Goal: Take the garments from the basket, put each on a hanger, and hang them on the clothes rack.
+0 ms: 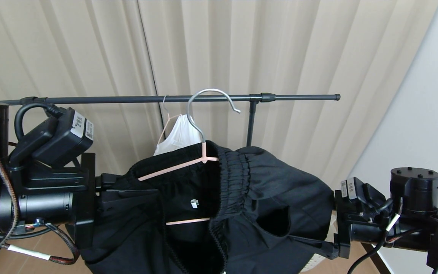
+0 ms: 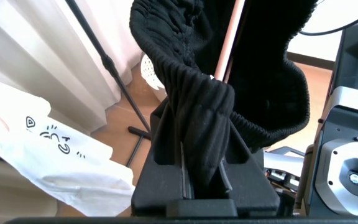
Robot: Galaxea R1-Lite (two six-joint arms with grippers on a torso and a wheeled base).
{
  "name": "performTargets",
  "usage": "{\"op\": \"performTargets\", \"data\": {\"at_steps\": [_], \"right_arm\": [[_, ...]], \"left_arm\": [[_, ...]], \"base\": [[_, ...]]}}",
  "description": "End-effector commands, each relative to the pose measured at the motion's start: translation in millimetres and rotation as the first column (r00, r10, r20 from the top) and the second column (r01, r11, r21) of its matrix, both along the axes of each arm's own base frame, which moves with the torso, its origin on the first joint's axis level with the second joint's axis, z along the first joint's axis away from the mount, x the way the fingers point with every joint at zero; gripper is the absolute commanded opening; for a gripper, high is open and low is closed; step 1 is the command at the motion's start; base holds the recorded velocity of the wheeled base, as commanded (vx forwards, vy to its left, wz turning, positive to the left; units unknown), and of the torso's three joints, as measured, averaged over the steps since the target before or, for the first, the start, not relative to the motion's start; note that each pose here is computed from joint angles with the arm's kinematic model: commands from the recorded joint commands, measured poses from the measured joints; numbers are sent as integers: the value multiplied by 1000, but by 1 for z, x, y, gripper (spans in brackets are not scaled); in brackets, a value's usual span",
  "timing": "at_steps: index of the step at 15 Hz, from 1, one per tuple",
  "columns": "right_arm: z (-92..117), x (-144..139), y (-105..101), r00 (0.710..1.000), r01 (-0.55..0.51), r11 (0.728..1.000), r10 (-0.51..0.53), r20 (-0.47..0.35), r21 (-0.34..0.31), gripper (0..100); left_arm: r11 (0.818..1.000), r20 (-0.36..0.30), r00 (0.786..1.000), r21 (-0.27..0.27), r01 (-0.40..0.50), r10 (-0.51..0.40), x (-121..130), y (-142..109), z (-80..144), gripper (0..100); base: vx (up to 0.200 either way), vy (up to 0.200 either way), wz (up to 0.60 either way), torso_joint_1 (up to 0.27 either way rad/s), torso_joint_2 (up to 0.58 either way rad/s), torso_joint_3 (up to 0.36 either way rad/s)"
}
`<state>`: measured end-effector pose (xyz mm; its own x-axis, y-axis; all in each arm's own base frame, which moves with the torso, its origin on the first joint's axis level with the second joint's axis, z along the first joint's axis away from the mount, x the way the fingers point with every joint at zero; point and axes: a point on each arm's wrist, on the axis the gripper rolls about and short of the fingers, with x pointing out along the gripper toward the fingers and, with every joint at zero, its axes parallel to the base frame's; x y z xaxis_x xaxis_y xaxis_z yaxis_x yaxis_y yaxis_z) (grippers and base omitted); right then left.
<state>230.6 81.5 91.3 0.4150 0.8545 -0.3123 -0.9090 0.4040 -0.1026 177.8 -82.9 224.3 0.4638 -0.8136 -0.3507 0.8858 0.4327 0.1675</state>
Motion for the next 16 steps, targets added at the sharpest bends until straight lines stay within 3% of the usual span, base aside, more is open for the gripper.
{"op": "performTargets", "data": {"at_steps": [1,2,3,16], "right_arm": [[-2,1,1,1000,-2,1000,2,-8,-1,100],[-2,1,0,1000,-1,1000,1,-6,-2,100],[-2,1,0,1000,-1,1000,1,-6,-2,0],[-4,5,-2,1000,23,1000,-23,-11,-8,0]], "left_arm": [[1000,17,1000,-8,-1,1,-4,2,4,0],[1000,20,1000,-10,-3,3,-6,3,5,0],[1000,20,1000,-11,-3,3,-6,3,5,0],[997,-8,997,-26,-70,70,-11,11,3,0]], "base": [[0,0,0,0,0,0],[0,0,0,0,0,0],[0,0,0,0,0,0],[0,0,0,0,0,0]]}}
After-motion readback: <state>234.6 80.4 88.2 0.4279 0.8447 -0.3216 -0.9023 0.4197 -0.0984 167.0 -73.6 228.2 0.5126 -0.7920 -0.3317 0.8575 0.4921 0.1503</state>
